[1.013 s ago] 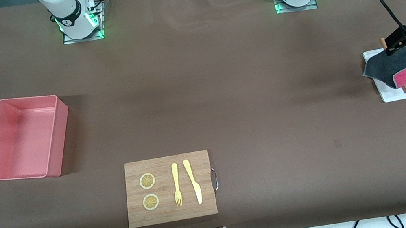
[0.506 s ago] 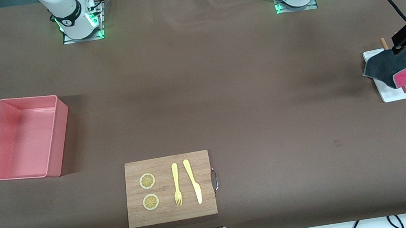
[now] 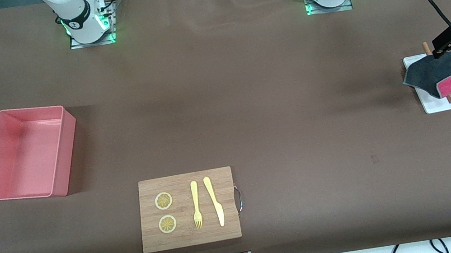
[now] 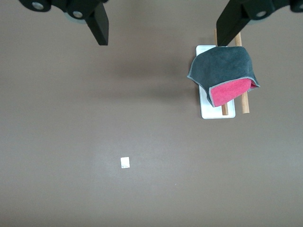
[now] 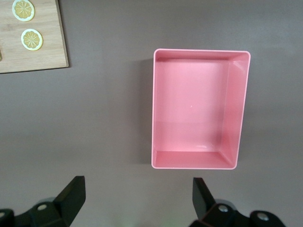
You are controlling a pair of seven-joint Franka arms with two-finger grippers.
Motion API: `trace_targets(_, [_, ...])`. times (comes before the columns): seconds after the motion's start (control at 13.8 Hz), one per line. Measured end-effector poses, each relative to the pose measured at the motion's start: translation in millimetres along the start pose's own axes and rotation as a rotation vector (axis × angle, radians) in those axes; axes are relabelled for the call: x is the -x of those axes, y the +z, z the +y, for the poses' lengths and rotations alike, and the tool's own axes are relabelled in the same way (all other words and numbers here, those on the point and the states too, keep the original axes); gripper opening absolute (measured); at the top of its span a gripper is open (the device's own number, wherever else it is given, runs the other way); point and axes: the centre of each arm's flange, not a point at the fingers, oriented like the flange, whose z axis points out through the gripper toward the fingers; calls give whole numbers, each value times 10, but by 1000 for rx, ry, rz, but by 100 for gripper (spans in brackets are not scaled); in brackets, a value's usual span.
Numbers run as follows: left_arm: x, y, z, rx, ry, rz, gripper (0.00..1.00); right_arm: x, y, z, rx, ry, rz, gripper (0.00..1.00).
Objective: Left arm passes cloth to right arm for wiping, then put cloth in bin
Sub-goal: 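Lower the left gripper onto the grey cloth on the white holder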
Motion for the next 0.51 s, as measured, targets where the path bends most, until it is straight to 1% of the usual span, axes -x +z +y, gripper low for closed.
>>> trace_targets(0.29, [-27,76,0,1,-1,-16,100,0,0,-1,-1,0,0,100])
trace_targets(0.36, [-48,140,1,2,0,-31,100,0,0,-1,-1,0,0,100])
trace_targets(0.51, [-88,326,4,5,1,-85,100,0,0,-1,-1,0,0,100])
